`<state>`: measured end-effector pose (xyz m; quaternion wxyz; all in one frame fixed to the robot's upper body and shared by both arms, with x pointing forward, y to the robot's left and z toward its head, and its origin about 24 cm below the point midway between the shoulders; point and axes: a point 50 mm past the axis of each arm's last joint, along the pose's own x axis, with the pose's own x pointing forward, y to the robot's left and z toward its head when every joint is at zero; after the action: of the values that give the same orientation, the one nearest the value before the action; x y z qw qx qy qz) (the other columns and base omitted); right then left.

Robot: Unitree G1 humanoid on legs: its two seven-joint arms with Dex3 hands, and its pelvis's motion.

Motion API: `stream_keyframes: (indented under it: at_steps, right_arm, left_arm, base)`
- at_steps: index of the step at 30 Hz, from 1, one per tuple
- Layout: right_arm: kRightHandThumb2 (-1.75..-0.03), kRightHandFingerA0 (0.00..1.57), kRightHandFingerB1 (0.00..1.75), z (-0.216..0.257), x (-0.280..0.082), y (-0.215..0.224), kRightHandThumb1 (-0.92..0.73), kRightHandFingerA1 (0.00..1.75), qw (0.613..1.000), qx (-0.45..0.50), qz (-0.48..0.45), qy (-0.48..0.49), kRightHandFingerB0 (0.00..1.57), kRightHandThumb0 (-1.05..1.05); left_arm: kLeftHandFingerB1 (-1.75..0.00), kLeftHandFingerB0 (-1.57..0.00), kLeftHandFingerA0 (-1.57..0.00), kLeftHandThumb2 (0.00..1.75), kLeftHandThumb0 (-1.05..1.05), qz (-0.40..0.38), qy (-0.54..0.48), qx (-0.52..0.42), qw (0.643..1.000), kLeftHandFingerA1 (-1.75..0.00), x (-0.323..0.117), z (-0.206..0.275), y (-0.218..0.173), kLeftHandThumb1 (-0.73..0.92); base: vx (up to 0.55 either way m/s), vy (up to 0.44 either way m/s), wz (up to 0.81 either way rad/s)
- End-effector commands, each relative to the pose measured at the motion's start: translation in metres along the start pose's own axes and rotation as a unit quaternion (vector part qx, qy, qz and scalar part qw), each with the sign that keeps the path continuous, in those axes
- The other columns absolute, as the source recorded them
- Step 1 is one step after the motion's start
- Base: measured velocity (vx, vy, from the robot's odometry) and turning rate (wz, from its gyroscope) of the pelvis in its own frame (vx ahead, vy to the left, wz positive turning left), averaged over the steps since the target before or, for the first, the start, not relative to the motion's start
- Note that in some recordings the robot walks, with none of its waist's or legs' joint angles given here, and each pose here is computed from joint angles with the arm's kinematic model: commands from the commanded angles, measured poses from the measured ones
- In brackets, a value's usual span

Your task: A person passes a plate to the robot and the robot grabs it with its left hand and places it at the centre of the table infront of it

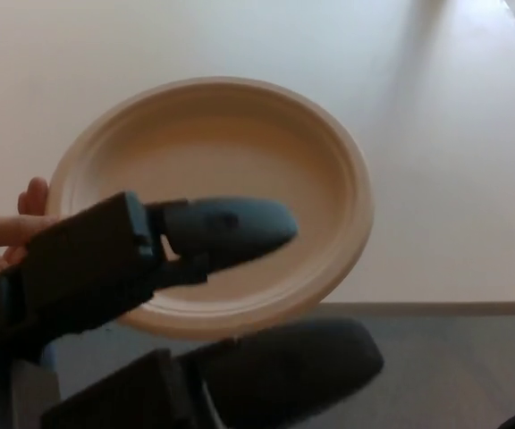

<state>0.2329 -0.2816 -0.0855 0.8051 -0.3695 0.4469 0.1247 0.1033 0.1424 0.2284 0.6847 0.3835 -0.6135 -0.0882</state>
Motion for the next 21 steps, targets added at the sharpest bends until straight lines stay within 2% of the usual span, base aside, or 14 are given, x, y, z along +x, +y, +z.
stream_keyframes:
  at_steps: [1,2,3,4,5,6,7,10,11,12,15,17,18,21]
  right_arm:
    - [-1.04,0.40,0.54,-0.006,-0.002,-0.005,-0.62,0.65,1.000,-0.014,0.004,0.010,0.24,-0.69]
    - [-0.64,0.39,0.46,-0.006,-0.002,-0.005,-0.78,0.58,1.000,-0.015,0.003,0.012,0.32,-0.67]
    - [-1.03,0.40,0.54,-0.006,-0.002,-0.006,-0.61,0.66,1.000,-0.015,0.002,0.014,0.23,-0.69]
    - [-1.03,0.40,0.54,-0.006,-0.002,-0.007,-0.61,0.66,1.000,-0.016,0.002,0.014,0.23,-0.69]
    - [-0.62,0.41,0.47,-0.005,-0.002,-0.008,-0.77,0.60,1.000,-0.015,0.002,0.013,0.32,-0.66]
    - [-0.62,0.41,0.47,-0.004,-0.002,-0.008,-0.77,0.60,1.000,-0.014,0.002,0.011,0.32,-0.66]
    - [-1.04,0.40,0.54,-0.004,-0.002,-0.009,-0.61,0.65,1.000,-0.012,0.003,0.011,0.23,-0.66]
    - [-1.03,0.41,0.53,-0.004,-0.002,-0.009,-0.60,0.65,1.000,-0.019,0.004,0.013,0.22,-0.65]
    - [-1.03,0.41,0.54,-0.004,-0.002,-0.009,-0.59,0.65,1.000,-0.022,0.004,0.015,0.23,-0.64]
    - [-1.03,0.40,0.54,-0.005,-0.002,-0.008,-0.59,0.65,1.000,-0.021,0.006,0.015,0.23,-0.65]
    - [-1.03,0.40,0.54,-0.006,-0.002,-0.006,-0.59,0.65,1.000,-0.017,0.009,0.013,0.23,-0.66]
    - [-0.63,0.42,0.45,-0.010,-0.002,-0.003,-0.76,0.57,1.000,-0.024,0.013,0.017,0.36,-0.66]
    - [-1.02,0.39,0.54,-0.010,-0.002,-0.004,-0.60,0.64,1.000,-0.022,0.012,0.017,0.27,-0.66]
    - [-0.62,0.42,0.45,-0.012,-0.003,-0.003,-0.75,0.57,1.000,-0.015,0.011,0.022,0.35,-0.65]
  left_arm:
    - [-0.21,0.00,0.00,0.89,-0.80,-0.143,0.136,0.083,0.977,-0.10,-0.015,-0.021,-0.016,0.49]
    - [-0.17,0.00,0.00,0.88,-0.81,-0.151,0.148,0.083,0.974,-0.09,-0.017,-0.024,-0.020,0.48]
    - [-0.12,0.00,0.00,0.87,-0.86,-0.157,0.160,0.083,0.971,-0.04,-0.019,-0.028,-0.024,0.51]
    - [-0.12,0.00,0.00,0.87,-0.86,-0.158,0.165,0.083,0.970,-0.04,-0.020,-0.029,-0.026,0.51]
    - [-0.13,0.00,0.00,0.88,-0.85,-0.157,0.169,0.086,0.969,-0.07,-0.021,-0.031,-0.028,0.51]
    - [-0.13,0.00,0.00,0.88,-0.85,-0.155,0.173,0.089,0.969,-0.07,-0.022,-0.033,-0.030,0.51]
    - [-0.18,0.00,0.00,0.90,-0.82,-0.165,0.191,0.099,0.963,-0.11,-0.025,-0.039,-0.035,0.48]
    - [-0.11,0.00,0.00,0.90,-0.87,-0.176,0.198,0.104,0.959,-0.07,-0.029,-0.043,-0.038,0.51]
    - [-0.20,0.00,0.00,0.60,-0.87,-0.188,0.206,0.108,0.954,-0.15,-0.031,-0.046,-0.039,0.60]
    - [-0.12,0.00,0.00,0.90,-0.84,-0.200,0.212,0.108,0.950,-0.10,-0.033,-0.046,-0.041,0.49]
    - [-0.12,0.00,0.00,0.90,-0.84,-0.224,0.221,0.108,0.943,-0.10,-0.036,-0.046,-0.042,0.48]
    - [-0.17,0.00,0.00,0.76,-0.92,-0.241,0.221,0.113,0.938,-0.14,-0.038,-0.045,-0.044,0.45]
    - [-0.17,0.00,0.00,0.76,-0.94,-0.243,0.221,0.115,0.938,-0.14,-0.038,-0.045,-0.044,0.47]
    - [-0.21,-0.01,0.00,0.76,-0.94,-0.252,0.234,0.117,0.932,-0.16,-0.041,-0.048,-0.047,0.46]
  base:
    - [0.00,0.000,0.00]
    - [0.00,0.000,0.00]
    - [0.00,0.000,0.00]
    - [0.00,0.000,0.00]
    - [0.00,0.000,0.00]
    - [0.00,0.000,0.00]
    - [0.00,0.000,0.00]
    - [0.00,0.000,0.00]
    - [0.00,0.000,0.00]
    - [0.00,0.000,0.00]
    - [0.00,0.000,0.00]
    - [0.00,0.000,0.00]
    - [0.00,0.000,0.00]
    - [0.00,0.000,0.00]
